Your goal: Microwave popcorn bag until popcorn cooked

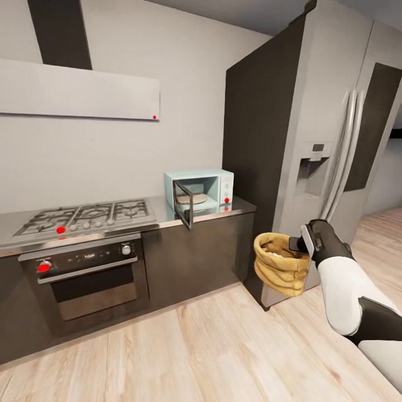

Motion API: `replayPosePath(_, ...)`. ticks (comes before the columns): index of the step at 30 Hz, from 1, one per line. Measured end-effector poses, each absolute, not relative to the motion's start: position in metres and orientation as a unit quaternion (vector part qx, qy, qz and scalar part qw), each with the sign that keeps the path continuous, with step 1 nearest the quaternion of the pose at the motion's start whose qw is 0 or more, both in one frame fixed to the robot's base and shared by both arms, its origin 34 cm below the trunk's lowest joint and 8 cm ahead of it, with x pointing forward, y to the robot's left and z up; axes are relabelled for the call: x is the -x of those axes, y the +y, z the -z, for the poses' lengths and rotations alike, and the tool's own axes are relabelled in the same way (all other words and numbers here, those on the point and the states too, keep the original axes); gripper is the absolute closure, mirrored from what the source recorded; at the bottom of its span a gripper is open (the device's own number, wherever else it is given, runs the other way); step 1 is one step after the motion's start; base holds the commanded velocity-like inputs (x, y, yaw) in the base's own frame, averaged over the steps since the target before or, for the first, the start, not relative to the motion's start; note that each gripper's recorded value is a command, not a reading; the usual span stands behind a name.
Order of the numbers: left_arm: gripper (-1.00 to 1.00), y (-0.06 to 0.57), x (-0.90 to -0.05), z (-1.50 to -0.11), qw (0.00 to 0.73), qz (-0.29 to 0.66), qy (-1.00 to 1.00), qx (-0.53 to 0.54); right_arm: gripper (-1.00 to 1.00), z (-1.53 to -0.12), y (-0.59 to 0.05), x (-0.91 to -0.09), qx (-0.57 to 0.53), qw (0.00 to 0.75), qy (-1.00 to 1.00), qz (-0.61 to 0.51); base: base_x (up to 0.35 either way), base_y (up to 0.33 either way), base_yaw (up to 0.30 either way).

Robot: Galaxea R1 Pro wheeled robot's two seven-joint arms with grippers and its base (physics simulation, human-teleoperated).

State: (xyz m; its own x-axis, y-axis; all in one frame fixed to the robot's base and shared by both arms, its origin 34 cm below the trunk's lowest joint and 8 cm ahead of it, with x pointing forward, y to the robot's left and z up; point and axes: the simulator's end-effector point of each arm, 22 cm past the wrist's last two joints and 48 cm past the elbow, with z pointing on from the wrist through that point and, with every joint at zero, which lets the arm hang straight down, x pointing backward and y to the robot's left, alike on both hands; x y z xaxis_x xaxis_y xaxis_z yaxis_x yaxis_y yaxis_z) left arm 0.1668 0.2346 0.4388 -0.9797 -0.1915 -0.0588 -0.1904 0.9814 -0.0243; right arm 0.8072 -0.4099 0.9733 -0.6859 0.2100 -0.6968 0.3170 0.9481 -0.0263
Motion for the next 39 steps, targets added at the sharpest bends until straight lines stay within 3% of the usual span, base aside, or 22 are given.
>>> replayPosePath(8, -1.00, 0.237, -0.165, -0.439, 0.027, 0.007, 0.995, 0.098, 1.00, -0.974, -0.411, -0.807, -0.144, 0.370, 0.915, 0.075, 0.248, -0.234, 0.026)
replayPosePath(31, -1.00, 0.240, -0.165, -0.439, 0.029, -0.001, 0.995, 0.100, 1.00, -0.961, -0.381, -0.803, -0.131, 0.341, 0.929, 0.055, 0.249, -0.240, 0.264)
replayPosePath(39, -1.00, 0.241, -0.166, -0.439, 0.030, -0.001, 0.995, 0.100, 1.00, -0.960, -0.377, -0.797, -0.129, 0.325, 0.935, 0.055, 0.248, -0.251, 0.052)
